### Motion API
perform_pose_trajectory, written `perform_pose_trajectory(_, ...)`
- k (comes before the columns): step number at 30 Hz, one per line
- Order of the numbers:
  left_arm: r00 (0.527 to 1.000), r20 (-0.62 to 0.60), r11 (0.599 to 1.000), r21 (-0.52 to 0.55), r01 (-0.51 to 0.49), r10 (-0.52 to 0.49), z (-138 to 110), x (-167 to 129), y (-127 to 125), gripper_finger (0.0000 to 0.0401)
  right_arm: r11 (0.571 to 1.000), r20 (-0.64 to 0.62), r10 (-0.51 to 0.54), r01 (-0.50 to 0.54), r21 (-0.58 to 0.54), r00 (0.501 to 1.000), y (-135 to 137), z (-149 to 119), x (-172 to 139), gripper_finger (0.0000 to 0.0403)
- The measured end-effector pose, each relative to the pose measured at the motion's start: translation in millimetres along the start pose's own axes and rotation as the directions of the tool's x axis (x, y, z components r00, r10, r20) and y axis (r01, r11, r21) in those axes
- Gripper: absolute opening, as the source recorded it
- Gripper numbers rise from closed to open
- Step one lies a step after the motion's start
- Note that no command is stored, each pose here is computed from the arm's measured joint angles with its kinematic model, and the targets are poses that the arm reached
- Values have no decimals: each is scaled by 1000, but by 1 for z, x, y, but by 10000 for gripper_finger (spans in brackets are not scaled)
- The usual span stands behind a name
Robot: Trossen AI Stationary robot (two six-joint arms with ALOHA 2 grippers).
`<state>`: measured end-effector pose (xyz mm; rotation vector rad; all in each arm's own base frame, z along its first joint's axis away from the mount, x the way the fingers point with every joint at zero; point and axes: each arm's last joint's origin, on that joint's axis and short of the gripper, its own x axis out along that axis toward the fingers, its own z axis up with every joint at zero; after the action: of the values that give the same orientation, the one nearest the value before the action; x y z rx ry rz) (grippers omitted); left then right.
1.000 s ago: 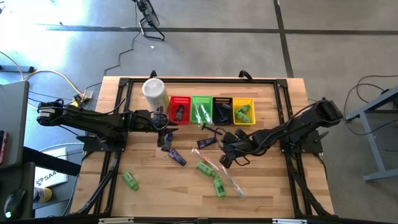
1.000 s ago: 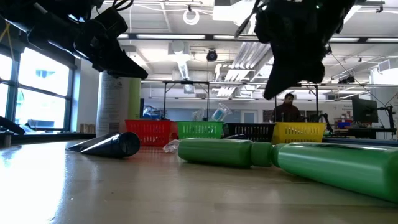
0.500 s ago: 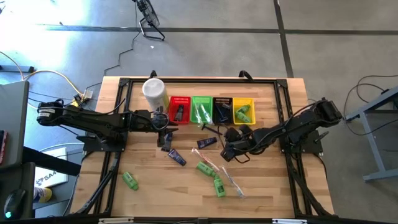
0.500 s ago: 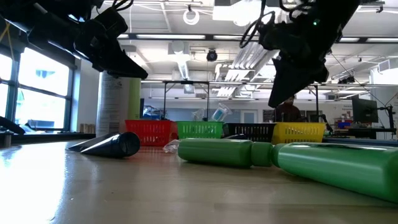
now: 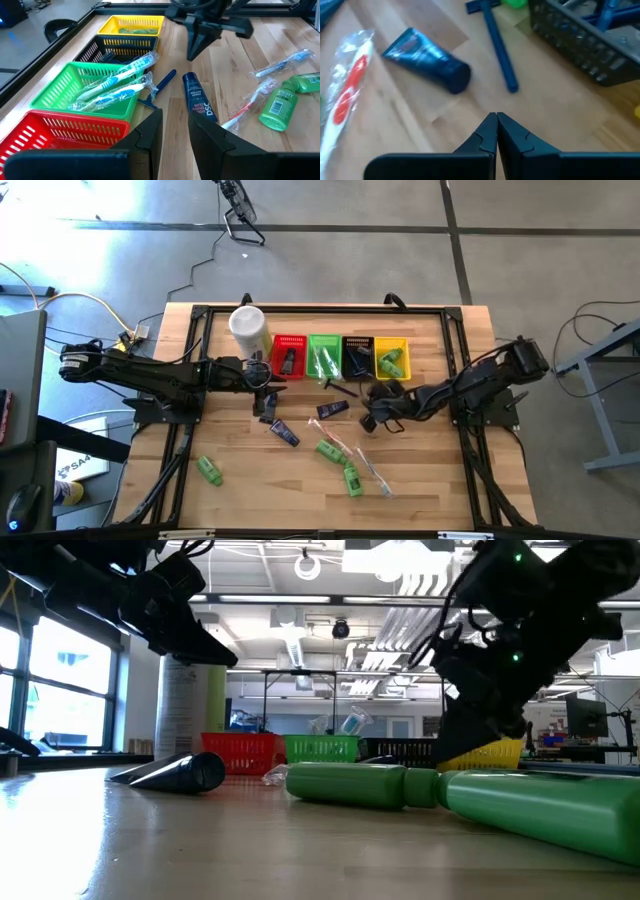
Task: Pick & Place Travel size toiletries
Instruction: Put the blue razor into the black bin
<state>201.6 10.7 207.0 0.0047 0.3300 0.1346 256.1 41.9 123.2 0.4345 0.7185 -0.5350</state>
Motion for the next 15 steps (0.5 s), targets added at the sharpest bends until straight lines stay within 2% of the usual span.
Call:
perform_pose_trajectory(3,1000,0,1000,0,0,0,0,0,0,88,1000,38,-17,16,19,999,-10,-5,3,2)
perform_pose_trajectory(7,1000,0,1000,0,0,0,0,0,0,88,1000,67,-8,9,-9,998,-14,-7,4,2)
perform_pose_trajectory(15,1000,0,1000,0,-1,1,0,0,0,88,1000,50,-10,10,-13,999,-16,-7,7,15)
